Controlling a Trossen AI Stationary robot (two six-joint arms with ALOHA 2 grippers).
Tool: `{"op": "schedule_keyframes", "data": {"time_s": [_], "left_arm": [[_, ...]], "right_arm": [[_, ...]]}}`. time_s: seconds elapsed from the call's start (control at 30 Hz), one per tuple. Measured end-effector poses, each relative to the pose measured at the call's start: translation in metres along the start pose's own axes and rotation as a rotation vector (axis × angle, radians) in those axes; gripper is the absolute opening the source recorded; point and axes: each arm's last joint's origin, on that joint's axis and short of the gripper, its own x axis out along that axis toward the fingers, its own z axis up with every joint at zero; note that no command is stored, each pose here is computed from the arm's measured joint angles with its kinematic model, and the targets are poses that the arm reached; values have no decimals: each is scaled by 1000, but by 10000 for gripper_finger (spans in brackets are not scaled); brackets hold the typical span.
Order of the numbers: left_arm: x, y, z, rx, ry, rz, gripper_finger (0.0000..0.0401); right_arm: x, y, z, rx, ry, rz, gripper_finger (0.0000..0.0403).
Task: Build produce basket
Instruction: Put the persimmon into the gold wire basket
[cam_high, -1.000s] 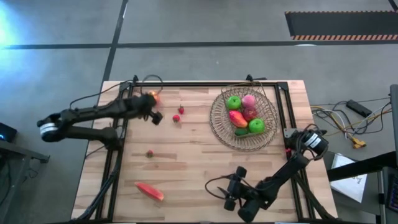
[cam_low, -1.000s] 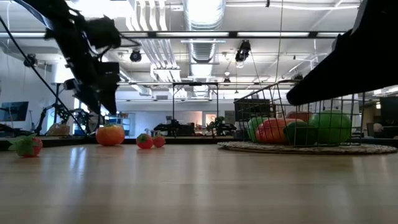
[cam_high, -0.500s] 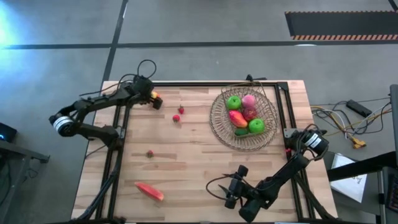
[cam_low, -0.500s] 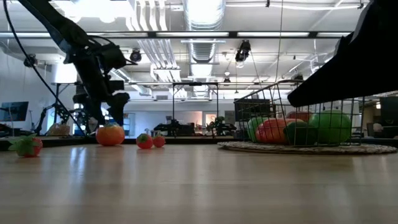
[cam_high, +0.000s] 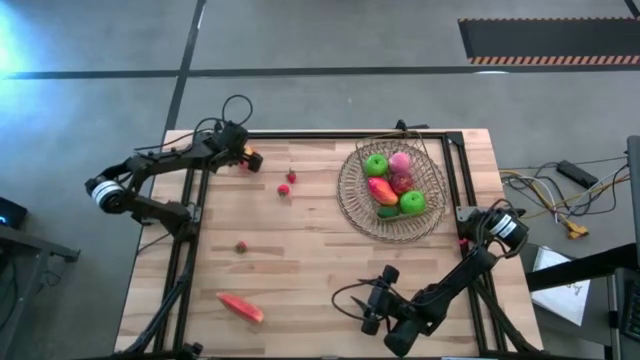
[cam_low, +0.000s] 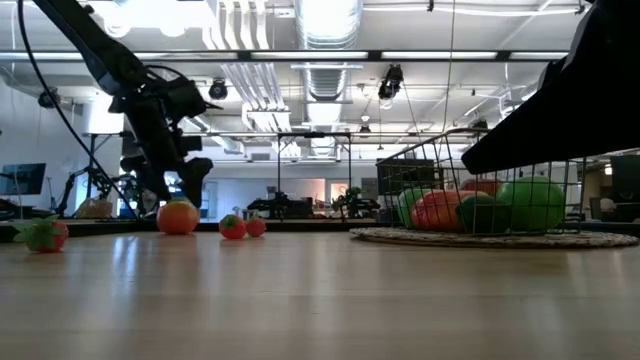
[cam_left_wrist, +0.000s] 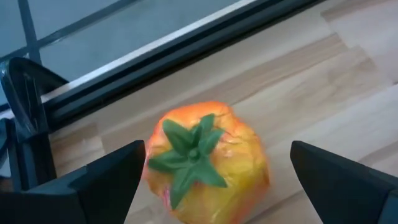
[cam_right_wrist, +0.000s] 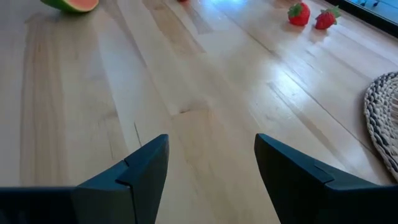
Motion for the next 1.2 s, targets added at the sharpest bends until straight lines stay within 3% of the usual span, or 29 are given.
{"op": "schedule_keyframes", "data": {"time_s": [0.67, 1.2], "left_arm": [[16, -6, 2, -13, 45, 1, 384], [28, -12, 8, 16, 131, -29, 346]], "right_arm": [[0, 1, 1, 12, -4, 8, 228], [0, 1, 1, 13, -6, 10, 228]]}}
